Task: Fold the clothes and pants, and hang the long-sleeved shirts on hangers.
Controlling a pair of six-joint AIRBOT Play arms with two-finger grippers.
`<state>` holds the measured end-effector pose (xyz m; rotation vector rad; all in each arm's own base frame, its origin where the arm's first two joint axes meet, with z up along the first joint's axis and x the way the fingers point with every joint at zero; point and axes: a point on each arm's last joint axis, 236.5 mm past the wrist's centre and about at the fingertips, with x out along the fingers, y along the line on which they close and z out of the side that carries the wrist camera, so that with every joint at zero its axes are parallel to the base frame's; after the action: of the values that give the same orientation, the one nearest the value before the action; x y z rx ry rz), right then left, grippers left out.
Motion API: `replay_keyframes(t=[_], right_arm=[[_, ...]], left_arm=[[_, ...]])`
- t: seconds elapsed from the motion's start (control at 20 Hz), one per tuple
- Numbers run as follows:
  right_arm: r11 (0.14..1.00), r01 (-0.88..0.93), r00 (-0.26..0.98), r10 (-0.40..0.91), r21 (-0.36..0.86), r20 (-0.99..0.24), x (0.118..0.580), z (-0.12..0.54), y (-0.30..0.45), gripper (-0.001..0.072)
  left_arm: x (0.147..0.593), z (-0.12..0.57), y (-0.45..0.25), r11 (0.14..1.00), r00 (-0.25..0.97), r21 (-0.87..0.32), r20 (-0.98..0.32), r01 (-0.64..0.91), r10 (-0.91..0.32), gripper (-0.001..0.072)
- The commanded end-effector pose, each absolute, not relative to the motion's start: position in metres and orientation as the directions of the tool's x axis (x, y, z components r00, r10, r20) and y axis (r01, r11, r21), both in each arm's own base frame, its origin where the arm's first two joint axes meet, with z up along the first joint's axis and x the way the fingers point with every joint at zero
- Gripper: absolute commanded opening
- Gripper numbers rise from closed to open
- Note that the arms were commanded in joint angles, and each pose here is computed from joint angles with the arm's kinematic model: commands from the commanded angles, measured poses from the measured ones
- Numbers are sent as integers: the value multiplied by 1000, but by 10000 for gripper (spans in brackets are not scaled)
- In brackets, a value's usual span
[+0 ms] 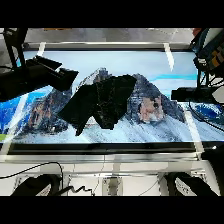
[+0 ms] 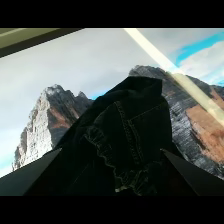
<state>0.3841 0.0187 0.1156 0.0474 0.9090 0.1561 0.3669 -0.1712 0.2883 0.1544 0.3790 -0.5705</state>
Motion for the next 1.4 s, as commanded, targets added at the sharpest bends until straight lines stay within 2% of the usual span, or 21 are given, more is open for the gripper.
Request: replay_keyframes(t=[0.0,0.1,0.3,0.45,0.65,0.7,0.75,0.8,0.85,0.95,1.0,1.05,1.1,1.15,1.25,1.35], right_arm=[[987,-116,605,157,109,-781,384,116,19,22],[986,-115,604,168,123,-779,384,117,22,22],[946,-165,586,323,281,-743,380,125,60,21],[866,-430,429,445,255,-786,344,105,118,22],[679,-699,223,504,224,-834,285,62,195,23],[651,-729,214,509,210,-834,278,55,209,60],[624,-760,219,512,185,-830,273,48,223,242],[592,-793,235,518,146,-822,270,44,237,477],[567,-817,262,525,103,-810,271,42,249,545],[520,-854,308,514,6,-801,276,35,267,551],[492,-870,316,499,-36,-807,278,27,274,552],[457,-886,317,474,-78,-821,278,14,280,558],[419,-900,318,451,-117,-834,279,1,286,618],[374,-915,319,441,-151,-839,280,-9,293,694],[289,-935,323,453,-206,-831,279,-23,313,694],[245,-937,339,464,-248,-818,281,-34,328,694]], left_arm=[[367,289,-171,832,776,39,-390,553,-497,712],[367,289,-171,832,776,39,-390,553,-497,713],[367,289,-171,833,776,39,-389,553,-497,713],[367,289,-171,832,776,39,-390,553,-497,713],[367,289,-171,832,776,39,-390,553,-497,712],[367,289,-171,832,775,38,-389,553,-497,713],[367,289,-171,832,775,38,-389,553,-497,712],[367,289,-171,833,776,38,-390,553,-497,713],[367,289,-171,832,775,38,-389,553,-497,712],[368,287,-172,837,773,18,-395,547,-496,708],[369,283,-172,844,769,-12,-404,537,-495,650],[370,279,-170,848,767,-13,-420,530,-486,470],[371,274,-166,852,766,8,-441,524,-467,326],[372,270,-162,856,770,29,-454,517,-449,301],[375,265,-150,864,782,87,-477,496,-401,302],[376,261,-141,868,789,129,-495,480,-363,302]])
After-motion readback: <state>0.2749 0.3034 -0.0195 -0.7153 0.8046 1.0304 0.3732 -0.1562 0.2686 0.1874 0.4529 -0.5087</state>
